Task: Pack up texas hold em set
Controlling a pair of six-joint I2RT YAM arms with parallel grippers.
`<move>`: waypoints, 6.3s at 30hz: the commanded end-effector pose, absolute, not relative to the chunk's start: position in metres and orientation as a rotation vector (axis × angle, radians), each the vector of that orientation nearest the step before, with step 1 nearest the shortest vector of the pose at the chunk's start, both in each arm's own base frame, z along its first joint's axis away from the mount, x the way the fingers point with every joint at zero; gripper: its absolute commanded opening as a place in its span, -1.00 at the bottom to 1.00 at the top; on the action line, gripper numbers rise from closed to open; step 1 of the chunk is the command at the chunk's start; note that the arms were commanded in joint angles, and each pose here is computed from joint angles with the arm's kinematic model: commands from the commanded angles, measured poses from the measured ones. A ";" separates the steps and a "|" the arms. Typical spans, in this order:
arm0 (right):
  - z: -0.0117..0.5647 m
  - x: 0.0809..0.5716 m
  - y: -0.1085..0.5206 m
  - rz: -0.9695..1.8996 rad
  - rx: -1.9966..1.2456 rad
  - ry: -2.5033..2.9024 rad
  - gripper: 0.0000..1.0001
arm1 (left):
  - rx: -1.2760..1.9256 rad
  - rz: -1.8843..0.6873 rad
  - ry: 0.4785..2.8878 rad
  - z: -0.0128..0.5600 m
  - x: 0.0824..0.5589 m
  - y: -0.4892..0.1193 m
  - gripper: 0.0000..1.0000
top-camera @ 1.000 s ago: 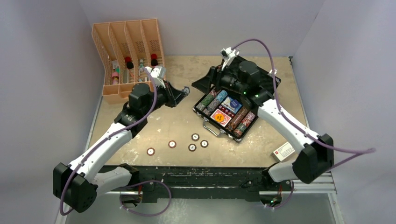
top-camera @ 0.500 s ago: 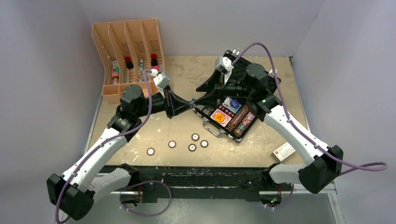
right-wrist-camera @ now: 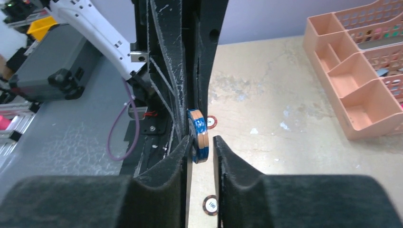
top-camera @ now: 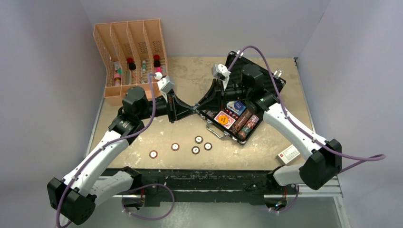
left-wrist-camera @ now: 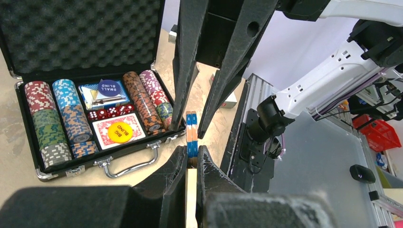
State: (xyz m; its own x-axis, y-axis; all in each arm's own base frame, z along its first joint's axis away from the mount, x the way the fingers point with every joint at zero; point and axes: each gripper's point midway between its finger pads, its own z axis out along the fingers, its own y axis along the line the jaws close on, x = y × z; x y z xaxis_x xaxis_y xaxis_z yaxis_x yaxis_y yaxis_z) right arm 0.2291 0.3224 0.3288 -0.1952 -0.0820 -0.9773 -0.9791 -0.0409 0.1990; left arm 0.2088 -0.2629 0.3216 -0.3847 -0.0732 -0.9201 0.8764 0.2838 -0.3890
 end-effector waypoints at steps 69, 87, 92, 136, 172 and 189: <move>0.108 0.366 0.267 0.374 -0.855 2.274 -1.00 | -0.101 -0.239 1.812 0.284 0.315 -0.109 0.11; 0.108 0.355 0.272 0.295 -0.917 2.245 -0.37 | -0.098 -0.238 1.817 0.282 0.315 -0.110 0.11; 0.120 0.355 0.277 0.334 -0.882 2.231 -0.40 | -0.104 -0.240 1.817 0.282 0.315 -0.110 0.11; 0.022 0.235 0.330 0.219 -0.831 2.636 0.06 | -0.314 -0.187 1.752 0.295 0.311 -0.082 0.34; 0.264 0.321 0.380 0.974 0.084 2.061 -0.28 | -0.191 -0.618 1.831 0.254 0.306 -0.157 0.42; 0.294 0.320 0.375 1.212 0.163 2.038 -0.28 | -0.041 -0.935 1.746 0.272 0.295 -0.206 0.25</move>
State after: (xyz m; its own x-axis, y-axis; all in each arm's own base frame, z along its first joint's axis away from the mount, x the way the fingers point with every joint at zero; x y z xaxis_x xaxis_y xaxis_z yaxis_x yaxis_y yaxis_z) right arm 0.3278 0.3701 0.2554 -0.7262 0.4172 -0.5465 -0.1925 0.6397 0.7442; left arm 0.2960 -0.1903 0.2450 -0.4336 -0.4090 -0.8029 0.3081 0.7701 -0.5586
